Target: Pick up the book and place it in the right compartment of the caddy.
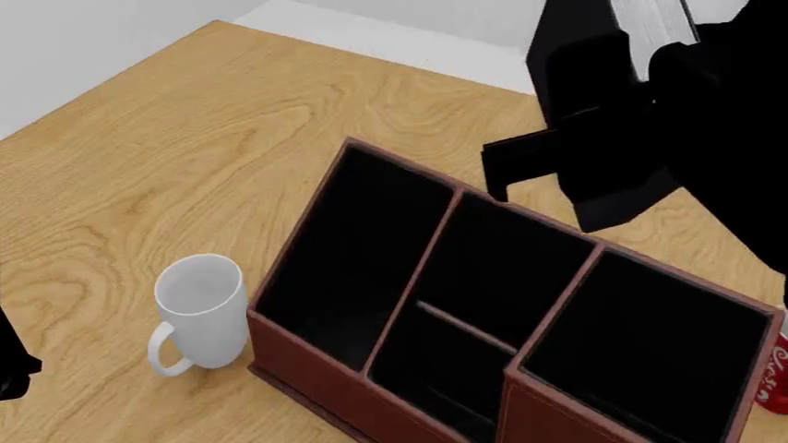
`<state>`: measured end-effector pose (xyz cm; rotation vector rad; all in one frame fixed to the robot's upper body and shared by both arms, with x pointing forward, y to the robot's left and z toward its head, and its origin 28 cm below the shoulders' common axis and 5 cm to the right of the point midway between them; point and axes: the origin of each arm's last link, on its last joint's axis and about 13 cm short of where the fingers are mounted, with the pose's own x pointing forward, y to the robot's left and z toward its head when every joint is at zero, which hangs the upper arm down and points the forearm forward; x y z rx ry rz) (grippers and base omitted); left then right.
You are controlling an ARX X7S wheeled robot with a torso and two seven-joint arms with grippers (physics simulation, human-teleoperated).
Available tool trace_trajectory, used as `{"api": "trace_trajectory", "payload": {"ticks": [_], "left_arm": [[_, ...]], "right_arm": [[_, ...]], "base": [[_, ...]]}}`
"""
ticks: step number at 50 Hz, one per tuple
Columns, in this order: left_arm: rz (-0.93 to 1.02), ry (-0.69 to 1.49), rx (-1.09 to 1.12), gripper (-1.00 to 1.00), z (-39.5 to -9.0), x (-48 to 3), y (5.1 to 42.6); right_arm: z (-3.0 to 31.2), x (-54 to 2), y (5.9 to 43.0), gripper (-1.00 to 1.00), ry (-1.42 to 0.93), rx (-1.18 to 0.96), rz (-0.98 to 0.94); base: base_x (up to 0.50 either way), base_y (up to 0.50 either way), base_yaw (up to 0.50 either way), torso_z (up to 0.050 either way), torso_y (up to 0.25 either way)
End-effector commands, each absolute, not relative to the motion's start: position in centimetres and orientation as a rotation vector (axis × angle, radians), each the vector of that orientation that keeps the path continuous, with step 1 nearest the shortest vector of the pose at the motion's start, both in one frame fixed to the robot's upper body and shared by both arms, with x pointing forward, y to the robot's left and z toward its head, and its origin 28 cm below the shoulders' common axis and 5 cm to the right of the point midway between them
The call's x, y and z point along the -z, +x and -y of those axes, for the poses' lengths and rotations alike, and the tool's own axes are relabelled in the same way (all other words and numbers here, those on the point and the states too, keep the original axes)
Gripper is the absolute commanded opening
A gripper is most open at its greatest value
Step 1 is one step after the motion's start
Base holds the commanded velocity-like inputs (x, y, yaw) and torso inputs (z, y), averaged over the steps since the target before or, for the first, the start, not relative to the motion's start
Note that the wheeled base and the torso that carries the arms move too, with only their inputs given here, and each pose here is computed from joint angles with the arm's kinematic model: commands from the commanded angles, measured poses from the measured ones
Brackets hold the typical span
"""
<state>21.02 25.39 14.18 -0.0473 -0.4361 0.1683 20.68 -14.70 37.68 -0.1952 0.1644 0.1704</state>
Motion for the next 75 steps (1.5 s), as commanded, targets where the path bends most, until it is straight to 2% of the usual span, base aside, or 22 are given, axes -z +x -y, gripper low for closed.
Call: {"api": "trace_trajectory", "payload": {"ticks": [1,20,51,75], "left_arm": [[0.436,-0.045,-0.168,1.0,-25.3,-14.1,21.1],[0.436,-0.049,-0.17,1.0,-25.4,-14.2,21.0],[0.437,-0.05,-0.17,1.0,-25.4,-14.3,20.9],[0.438,-0.05,-0.17,1.0,-25.4,-14.3,20.9]], "right_arm": [[16.2,-37.4,19.7,-1.0,-0.201,-0.082,-0.169],[17.5,-36.2,19.3,-1.0,-0.219,-0.001,-0.276],[17.5,-32.1,23.7,-1.0,-0.218,-0.012,-0.454],[17.9,-30.7,23.3,-1.0,-0.219,0.001,-0.5]], "base": [[0.0,0.0,0.0,0.0,0.0],[0.0,0.0,0.0,0.001,0.002],[0.0,0.0,0.0,0.0,0.001],[0.0,0.0,0.0,0.0,0.001]]}}
